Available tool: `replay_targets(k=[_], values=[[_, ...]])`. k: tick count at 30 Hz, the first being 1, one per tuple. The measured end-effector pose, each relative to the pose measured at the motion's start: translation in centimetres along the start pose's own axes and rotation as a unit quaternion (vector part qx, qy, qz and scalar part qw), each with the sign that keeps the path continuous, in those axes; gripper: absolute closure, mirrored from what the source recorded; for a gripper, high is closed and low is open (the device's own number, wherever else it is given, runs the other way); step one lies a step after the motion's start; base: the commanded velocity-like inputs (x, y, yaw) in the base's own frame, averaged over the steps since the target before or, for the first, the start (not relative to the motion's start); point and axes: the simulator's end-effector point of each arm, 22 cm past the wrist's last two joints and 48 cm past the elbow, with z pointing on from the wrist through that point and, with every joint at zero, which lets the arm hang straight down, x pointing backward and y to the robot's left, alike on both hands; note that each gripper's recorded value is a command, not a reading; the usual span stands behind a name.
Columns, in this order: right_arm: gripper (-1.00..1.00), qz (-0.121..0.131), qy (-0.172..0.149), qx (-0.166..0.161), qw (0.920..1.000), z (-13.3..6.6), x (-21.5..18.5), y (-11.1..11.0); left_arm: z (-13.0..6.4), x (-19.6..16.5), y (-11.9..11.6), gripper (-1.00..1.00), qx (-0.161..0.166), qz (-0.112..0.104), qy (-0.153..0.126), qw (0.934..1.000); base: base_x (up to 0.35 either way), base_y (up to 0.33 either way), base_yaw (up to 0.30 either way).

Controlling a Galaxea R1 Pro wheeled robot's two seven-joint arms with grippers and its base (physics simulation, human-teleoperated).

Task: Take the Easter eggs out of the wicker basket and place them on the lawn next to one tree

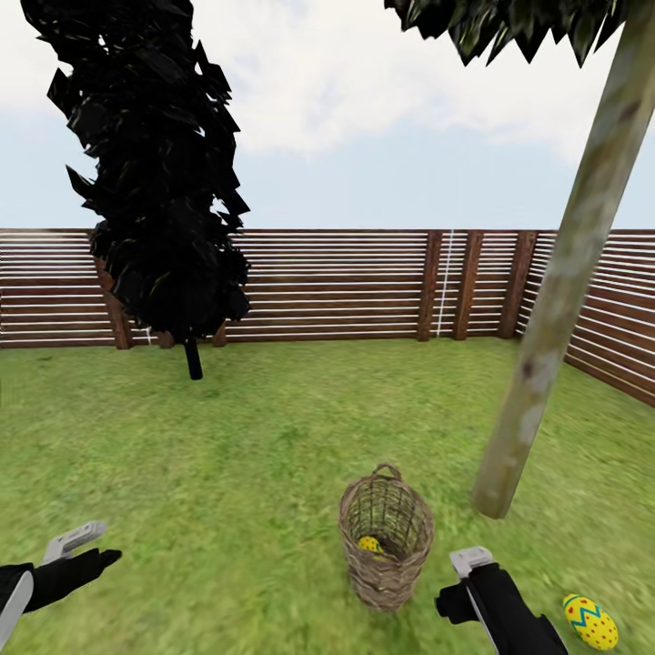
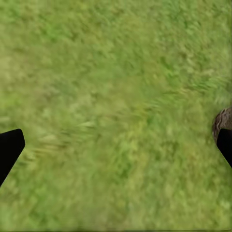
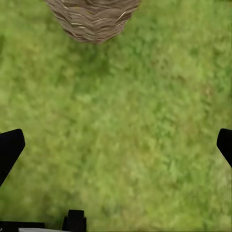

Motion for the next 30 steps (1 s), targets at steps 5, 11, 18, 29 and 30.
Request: replay_targets(k=[5,11,18,29,30], values=[[-1.00,0.001,-0.007,0.003,1.0000,-1.0,-0.9,-0.5,0.4,1.4,-1.6,-1.00,-0.020,-0.004,0.011,0.9997,0.000,0.322,0.000],[-1.00,0.001,-0.010,0.003,0.9999,-1.9,-1.4,-0.6,0.7,2.8,-3.4,-1.00,-0.040,-0.010,0.017,0.9990,0.000,0.316,0.000],[-1.00,0.002,-0.009,0.004,0.9999,-2.6,-1.7,-0.9,0.1,2.6,-3.9,-1.00,-0.040,-0.010,0.018,0.9990,0.000,0.300,-0.020],[-1.00,0.003,-0.008,0.014,0.9999,-3.0,-1.6,-2.4,0.1,3.1,-4.5,-1.00,-0.036,-0.012,0.024,0.9990,0.000,0.268,-0.260],[-1.00,0.003,-0.009,0.016,0.9998,-3.2,-1.7,-2.6,0.1,3.1,-4.5,-1.00,-0.036,-0.012,0.025,0.9990,0.000,0.219,-0.281]])
